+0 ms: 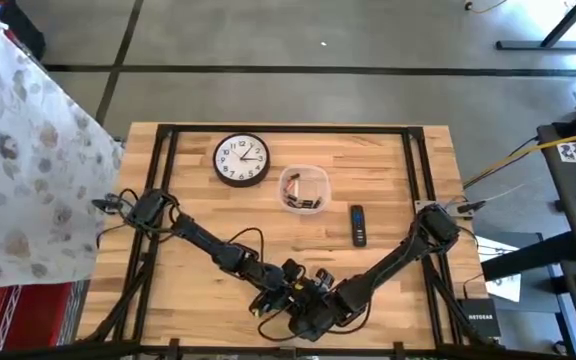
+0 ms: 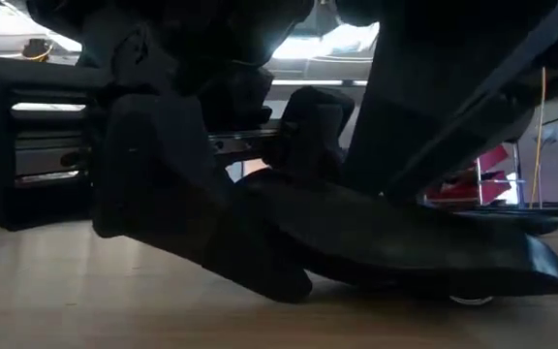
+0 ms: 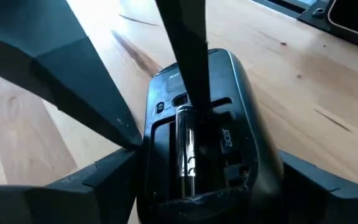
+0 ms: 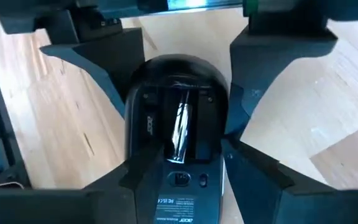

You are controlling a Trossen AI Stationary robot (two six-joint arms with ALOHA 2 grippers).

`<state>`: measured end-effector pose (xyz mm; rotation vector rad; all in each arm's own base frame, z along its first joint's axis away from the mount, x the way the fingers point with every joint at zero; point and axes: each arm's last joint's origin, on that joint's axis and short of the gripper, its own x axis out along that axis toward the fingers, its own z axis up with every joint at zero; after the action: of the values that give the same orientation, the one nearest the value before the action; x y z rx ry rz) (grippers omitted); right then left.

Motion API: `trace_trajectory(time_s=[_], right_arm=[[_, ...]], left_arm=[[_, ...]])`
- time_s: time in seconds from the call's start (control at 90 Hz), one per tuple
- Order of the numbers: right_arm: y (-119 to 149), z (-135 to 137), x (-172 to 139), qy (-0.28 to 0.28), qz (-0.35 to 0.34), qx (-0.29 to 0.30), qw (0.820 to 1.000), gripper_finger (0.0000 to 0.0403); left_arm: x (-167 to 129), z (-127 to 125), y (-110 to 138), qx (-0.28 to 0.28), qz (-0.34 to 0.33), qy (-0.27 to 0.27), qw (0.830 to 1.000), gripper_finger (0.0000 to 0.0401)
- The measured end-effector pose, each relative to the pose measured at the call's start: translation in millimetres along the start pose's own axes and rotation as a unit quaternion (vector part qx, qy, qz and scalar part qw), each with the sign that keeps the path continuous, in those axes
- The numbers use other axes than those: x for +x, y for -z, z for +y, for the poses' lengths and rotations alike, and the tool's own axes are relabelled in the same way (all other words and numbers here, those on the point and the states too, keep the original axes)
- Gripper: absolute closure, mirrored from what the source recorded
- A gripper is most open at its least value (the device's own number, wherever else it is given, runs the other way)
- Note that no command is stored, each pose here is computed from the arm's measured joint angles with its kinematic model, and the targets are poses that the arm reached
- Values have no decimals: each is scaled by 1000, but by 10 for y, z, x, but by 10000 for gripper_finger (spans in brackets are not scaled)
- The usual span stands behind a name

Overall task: Insert battery
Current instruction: Insert the silver battery into the computer mouse

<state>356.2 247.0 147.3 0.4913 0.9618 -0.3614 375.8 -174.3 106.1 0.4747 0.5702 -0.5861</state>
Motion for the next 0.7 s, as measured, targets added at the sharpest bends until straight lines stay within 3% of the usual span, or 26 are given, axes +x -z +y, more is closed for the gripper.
trace_trajectory(time_s=[0.156, 0.433, 0.7], right_arm=[[-8, -18, 7, 4, 8, 1, 1000, 273], [-9, -26, 8, 6, 13, -17, 1000, 392], [-36, 30, -37, -10, 31, -52, 998, 390]], left_arm=[[0, -2, 0, 0, 0, 0, 1000, 126], [0, -7, -2, 3, 0, 0, 1000, 126], [1, -7, -2, 6, 1, -5, 1000, 126]])
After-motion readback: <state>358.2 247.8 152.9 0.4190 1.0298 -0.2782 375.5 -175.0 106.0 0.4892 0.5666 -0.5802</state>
